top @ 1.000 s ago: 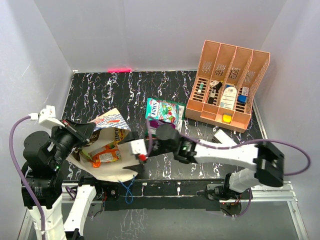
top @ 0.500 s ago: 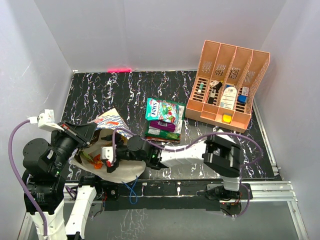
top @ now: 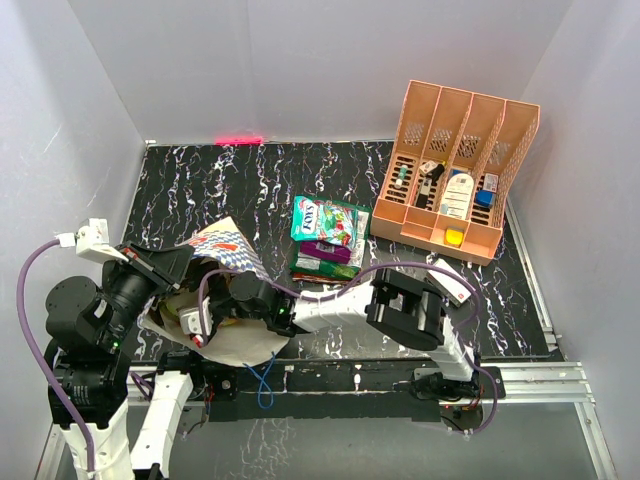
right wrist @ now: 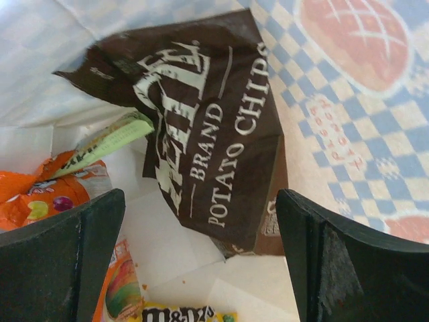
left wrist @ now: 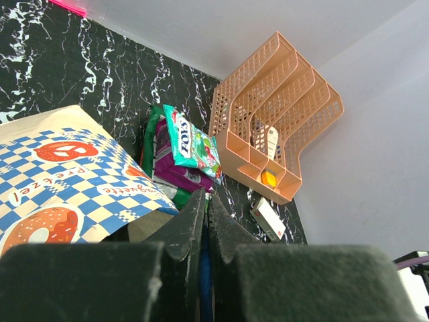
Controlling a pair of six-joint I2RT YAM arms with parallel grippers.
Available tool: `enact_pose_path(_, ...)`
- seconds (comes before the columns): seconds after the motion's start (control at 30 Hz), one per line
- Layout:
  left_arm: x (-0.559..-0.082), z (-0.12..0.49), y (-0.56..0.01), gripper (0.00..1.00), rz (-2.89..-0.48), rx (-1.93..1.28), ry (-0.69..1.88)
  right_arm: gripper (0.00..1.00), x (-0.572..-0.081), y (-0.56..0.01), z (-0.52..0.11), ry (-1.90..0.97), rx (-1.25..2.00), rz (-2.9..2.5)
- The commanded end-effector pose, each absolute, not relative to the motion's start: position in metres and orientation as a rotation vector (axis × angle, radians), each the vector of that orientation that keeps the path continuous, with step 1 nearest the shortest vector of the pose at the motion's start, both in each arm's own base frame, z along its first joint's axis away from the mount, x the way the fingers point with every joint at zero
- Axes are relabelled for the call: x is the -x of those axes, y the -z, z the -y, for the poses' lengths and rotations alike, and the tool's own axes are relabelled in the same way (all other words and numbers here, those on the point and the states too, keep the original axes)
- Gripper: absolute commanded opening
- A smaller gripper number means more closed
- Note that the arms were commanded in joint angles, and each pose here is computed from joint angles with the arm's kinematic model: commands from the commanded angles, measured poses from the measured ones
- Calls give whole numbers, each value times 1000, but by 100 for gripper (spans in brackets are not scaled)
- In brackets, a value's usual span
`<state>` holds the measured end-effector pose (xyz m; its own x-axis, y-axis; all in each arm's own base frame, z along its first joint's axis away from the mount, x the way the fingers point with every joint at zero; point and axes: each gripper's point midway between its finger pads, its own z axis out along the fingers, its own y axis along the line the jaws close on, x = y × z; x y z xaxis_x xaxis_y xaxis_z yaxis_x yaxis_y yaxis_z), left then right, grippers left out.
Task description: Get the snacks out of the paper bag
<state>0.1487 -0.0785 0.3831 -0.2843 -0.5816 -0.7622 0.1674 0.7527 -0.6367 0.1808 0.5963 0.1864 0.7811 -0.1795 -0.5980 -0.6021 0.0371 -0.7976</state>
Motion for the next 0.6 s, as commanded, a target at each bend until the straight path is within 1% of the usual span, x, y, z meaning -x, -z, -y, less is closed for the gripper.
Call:
enact_pose_path(0.0, -147, 84, -403, 0, -1660, 280, 790, 100, -166, -230, -619, -403, 1474, -451)
enact_pose_path(0.07, -147, 84, -404, 0, -1658, 281, 788, 100, -165, -229, -627, -420, 1471, -443)
enact_pose_path(0.17, -147, 84, -405, 0, -1654, 288, 794, 99, -179, -233, -641, -426, 1397, -524)
enact_pose_path(0.23, -147, 85, -405, 0, -1653, 290, 800, 98, -192, -241, -649, -404, 1331, -567)
enact_pose_path(0.27, -147, 85, -405, 0, -1654, 292, 801, 95, -196, -242, -652, -395, 1316, -579)
enact_pose_path(0.33, -146, 84, -406, 0, -1654, 293, 799, 86, -204, -246, -655, -386, 1277, -601)
enact_pose_path(0.4, -145, 83, -406, 0, -1657, 297, 792, 81, -212, -248, -656, -363, 1255, -632)
enact_pose_path(0.57, -144, 77, -402, 0, -1669, 334, 755, 57, -216, -250, -645, -382, 1249, -656)
